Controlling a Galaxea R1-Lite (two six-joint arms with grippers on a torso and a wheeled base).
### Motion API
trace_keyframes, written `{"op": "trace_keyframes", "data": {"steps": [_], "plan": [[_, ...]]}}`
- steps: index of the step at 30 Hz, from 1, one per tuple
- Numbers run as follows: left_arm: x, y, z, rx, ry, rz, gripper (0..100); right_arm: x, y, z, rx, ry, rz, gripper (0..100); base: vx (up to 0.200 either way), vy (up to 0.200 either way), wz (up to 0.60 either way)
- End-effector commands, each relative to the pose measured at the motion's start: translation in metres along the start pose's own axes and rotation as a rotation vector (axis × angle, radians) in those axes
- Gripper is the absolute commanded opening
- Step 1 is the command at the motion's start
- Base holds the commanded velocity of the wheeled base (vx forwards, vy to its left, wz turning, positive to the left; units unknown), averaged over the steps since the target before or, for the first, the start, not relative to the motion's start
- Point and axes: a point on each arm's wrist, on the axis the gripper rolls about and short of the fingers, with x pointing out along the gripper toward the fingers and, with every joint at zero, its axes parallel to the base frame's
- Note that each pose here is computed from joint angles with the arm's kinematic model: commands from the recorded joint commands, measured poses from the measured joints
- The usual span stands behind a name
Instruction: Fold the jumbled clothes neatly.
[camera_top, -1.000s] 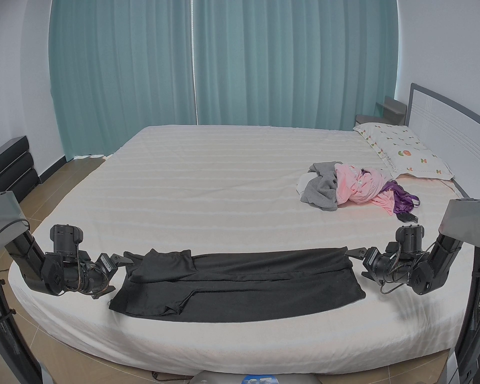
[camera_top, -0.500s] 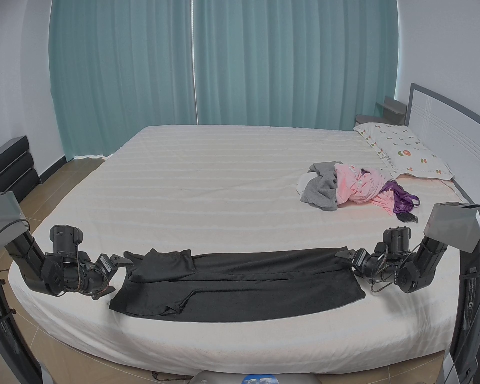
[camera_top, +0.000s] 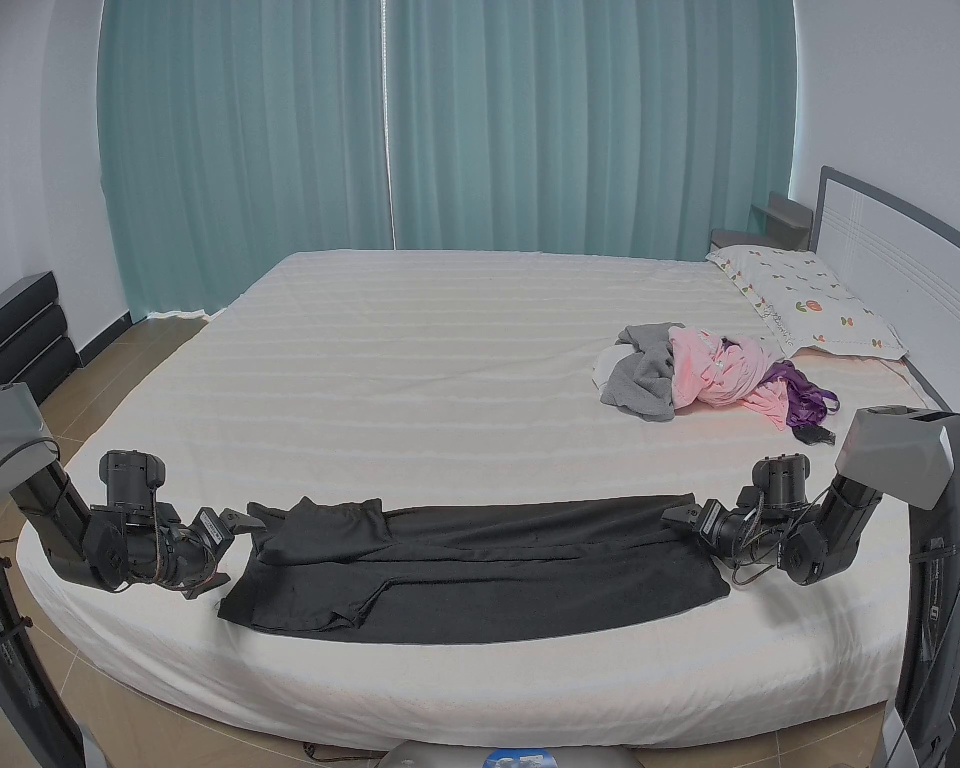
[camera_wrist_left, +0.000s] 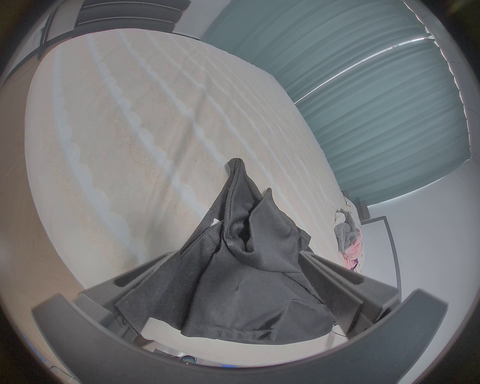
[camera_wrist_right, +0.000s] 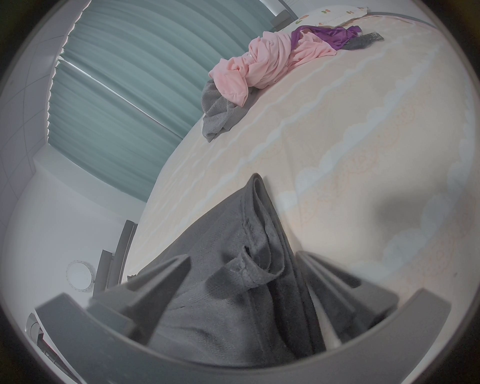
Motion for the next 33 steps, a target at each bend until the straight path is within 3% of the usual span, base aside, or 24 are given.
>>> {"op": "trace_keyframes", "data": {"steps": [1,33], "plan": [[0.001,0.001,0.0,-0.004,0.001,0.004,100,0.003,0.0,-0.002,-0.002,0.007,0.002,0,0.0,0.0,0.0],[0.0,0.004,0.002,-0.01,-0.004,0.01,100,-0.034,-0.019,0.031,0.059,-0.095,-0.034,0,0.0,0.0,0.0]]}}
